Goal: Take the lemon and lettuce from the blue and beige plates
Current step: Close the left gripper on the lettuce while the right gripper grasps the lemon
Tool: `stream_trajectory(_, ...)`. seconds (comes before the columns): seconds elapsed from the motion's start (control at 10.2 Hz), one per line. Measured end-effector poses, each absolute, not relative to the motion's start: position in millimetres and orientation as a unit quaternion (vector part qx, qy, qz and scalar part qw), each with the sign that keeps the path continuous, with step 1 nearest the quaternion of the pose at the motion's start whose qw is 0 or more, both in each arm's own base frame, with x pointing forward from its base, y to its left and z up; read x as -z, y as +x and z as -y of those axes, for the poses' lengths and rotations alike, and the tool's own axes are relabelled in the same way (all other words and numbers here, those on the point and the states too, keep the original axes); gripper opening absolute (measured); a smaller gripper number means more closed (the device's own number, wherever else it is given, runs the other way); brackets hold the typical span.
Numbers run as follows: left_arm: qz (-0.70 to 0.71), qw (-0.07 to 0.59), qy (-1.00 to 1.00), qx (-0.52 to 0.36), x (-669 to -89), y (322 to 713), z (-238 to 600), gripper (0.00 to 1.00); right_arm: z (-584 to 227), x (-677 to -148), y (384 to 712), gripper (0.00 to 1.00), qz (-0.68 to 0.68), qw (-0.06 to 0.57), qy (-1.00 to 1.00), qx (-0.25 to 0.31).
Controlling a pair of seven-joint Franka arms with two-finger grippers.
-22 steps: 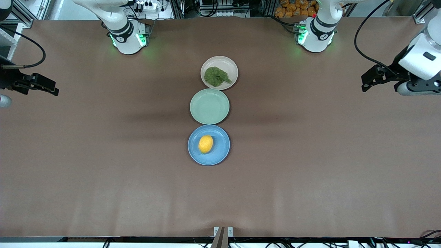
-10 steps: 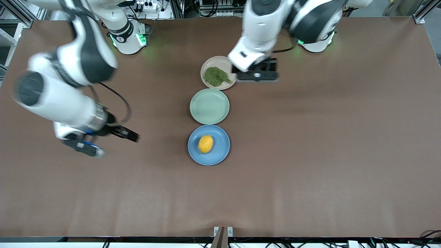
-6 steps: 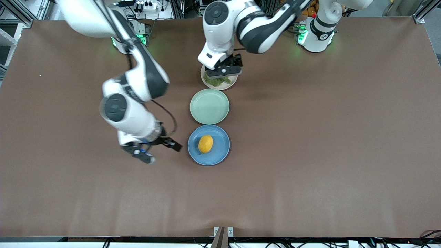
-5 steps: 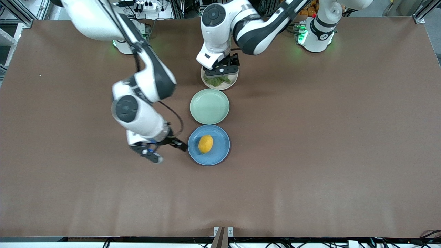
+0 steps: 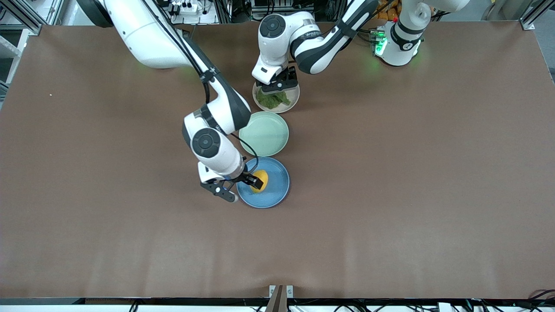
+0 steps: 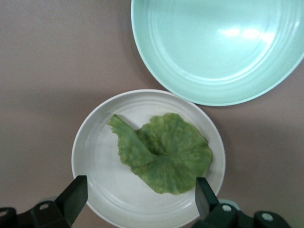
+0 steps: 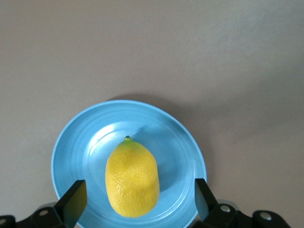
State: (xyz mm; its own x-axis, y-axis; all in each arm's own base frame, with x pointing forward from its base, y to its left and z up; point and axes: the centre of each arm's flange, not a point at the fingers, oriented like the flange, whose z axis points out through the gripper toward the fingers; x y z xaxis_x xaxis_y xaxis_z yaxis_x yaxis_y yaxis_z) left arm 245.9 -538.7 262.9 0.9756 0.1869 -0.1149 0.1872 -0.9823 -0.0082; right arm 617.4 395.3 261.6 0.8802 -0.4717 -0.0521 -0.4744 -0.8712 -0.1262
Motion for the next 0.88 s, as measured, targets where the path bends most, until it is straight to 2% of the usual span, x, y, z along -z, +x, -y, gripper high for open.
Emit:
stream_trajectory(0.29,-0.095,-0.014,0.994,0.052,-218,225,539,1.0,-409,-233,613,1.0,-0.242,0.075,-0.967,-0.001)
stream_trajectory(0.49,-0.091,-0.017,0.994,0.057,-202,219,540,0.96,-415,-223,607,1.0,-0.245,0.071,-0.967,-0.006)
stream_trajectory(0.69,-0.085,-0.017,0.995,0.056,-195,217,540,0.87,-420,-216,604,1.0,-0.249,0.07,-0.966,-0.007)
stream_trajectory(0.78,-0.083,-0.016,0.995,0.057,-192,217,541,0.85,-420,-213,603,0.94,-0.251,0.069,-0.966,-0.008)
stream_trajectory(0.88,-0.076,-0.015,0.996,0.053,-190,216,541,0.74,-420,-212,604,0.86,-0.251,0.069,-0.965,-0.008)
